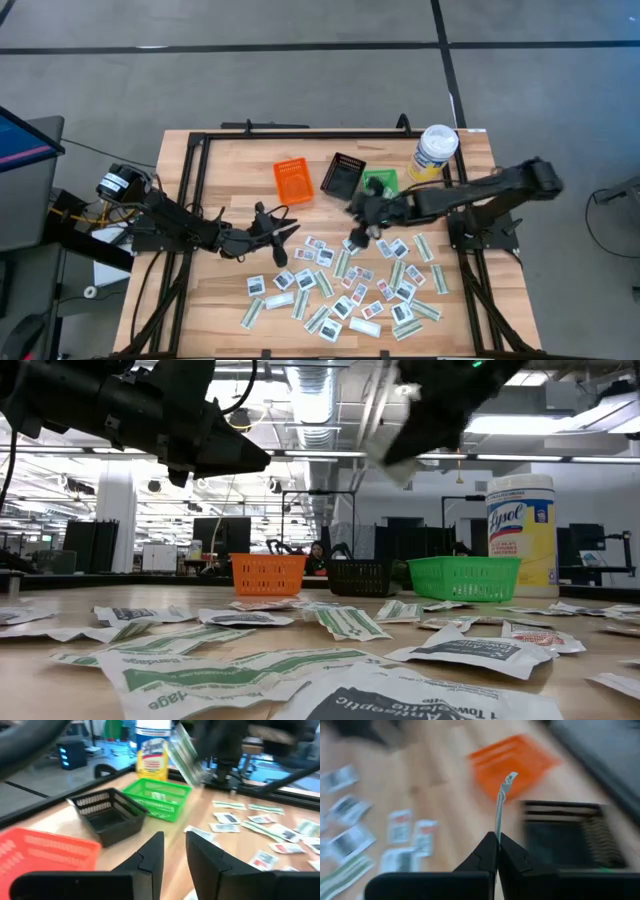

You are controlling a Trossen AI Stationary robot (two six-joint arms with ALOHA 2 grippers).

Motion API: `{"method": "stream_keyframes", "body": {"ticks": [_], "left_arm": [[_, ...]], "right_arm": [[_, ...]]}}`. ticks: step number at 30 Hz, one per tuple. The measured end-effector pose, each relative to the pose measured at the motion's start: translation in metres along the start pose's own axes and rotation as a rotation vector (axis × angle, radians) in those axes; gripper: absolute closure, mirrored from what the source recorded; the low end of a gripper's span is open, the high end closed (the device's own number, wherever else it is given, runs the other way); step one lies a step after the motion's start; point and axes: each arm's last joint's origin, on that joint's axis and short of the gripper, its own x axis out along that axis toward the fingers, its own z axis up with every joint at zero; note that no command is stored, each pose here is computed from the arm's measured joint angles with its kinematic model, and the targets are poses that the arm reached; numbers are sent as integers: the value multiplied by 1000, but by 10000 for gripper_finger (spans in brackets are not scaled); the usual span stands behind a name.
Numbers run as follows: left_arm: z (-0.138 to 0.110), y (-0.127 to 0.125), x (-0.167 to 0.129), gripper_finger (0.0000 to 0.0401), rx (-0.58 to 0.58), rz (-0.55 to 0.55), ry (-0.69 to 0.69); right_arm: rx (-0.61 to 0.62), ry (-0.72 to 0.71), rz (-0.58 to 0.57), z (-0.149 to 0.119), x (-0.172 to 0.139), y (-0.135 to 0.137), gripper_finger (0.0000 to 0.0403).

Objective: Pick & Place First Aid Supplies
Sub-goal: Put the green bandage pack into the green basket

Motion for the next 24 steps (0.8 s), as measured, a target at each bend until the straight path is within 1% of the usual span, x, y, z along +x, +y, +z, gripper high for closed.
{"method": "stream_keyframes", "body": {"ticks": [2,4,9,12,14,16,18,22,24], "left_arm": [[0,-1,0,323,-15,-26,5],[0,-1,0,324,-15,-45,10],[0,-1,0,324,-15,-49,10],[0,-1,0,325,-15,-49,10],[0,-1,0,325,-15,-49,10],[0,-1,0,325,-16,-49,10],[0,-1,0,325,-19,-49,10],[0,-1,0,325,-19,-50,11],[0,-1,0,325,-19,-50,11]], "right_arm": [[31,-35,-55,-8,-14,-11,403],[76,-29,-70,-25,-20,-26,403],[299,14,-138,-67,-14,-62,403],[360,57,-175,-85,-8,-77,403],[377,81,-200,-91,-4,-84,402],[420,95,-222,-93,-1,-90,398],[463,107,-214,-93,2,-94,388],[481,135,-185,-93,5,-98,348],[479,141,-188,-94,5,-98,325]]}}
